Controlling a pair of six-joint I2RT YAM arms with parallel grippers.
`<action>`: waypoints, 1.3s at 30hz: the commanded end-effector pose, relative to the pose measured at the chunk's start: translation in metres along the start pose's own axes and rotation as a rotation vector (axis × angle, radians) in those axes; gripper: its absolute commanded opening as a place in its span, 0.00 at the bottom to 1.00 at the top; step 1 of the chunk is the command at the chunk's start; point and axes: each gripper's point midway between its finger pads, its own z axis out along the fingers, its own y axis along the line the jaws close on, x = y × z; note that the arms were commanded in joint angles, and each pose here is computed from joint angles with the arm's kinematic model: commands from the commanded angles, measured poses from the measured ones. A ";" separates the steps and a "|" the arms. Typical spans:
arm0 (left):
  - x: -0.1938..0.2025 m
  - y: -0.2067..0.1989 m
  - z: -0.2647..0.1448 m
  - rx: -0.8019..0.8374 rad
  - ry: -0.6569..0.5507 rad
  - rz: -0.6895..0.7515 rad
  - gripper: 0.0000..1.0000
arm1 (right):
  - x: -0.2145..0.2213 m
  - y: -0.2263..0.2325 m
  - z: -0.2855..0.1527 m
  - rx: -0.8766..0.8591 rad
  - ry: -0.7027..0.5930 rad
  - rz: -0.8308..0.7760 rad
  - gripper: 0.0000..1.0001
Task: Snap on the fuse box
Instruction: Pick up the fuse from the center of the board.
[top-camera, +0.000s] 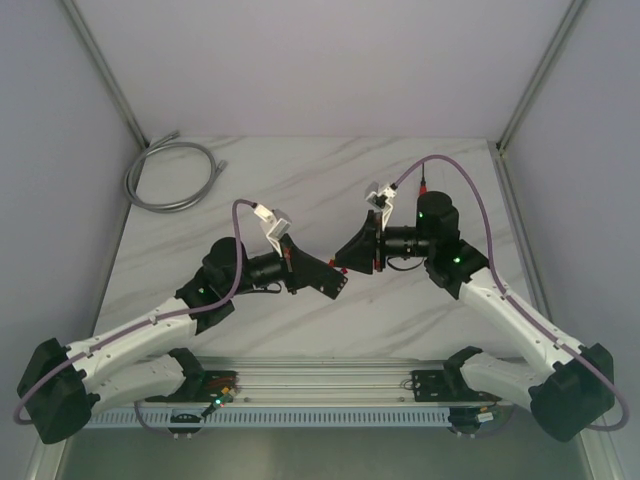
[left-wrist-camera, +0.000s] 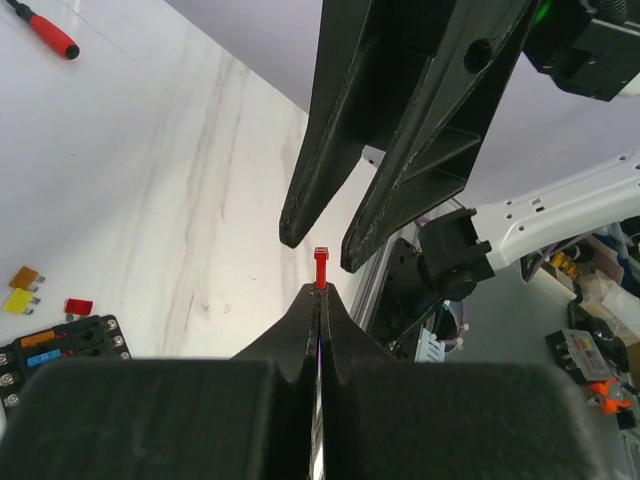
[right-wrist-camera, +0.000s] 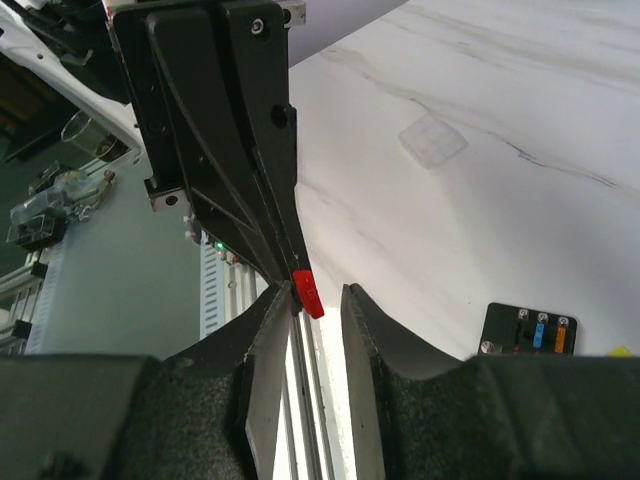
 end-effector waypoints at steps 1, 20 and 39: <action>-0.018 -0.020 -0.002 0.083 -0.052 0.024 0.00 | -0.002 0.011 -0.002 -0.069 -0.009 -0.039 0.32; 0.028 0.070 -0.009 -0.326 0.001 -0.070 0.41 | 0.023 -0.051 -0.014 0.268 0.008 0.043 0.00; 0.123 0.192 -0.034 -1.053 0.392 0.108 1.00 | 0.071 -0.107 -0.048 0.670 -0.021 0.225 0.00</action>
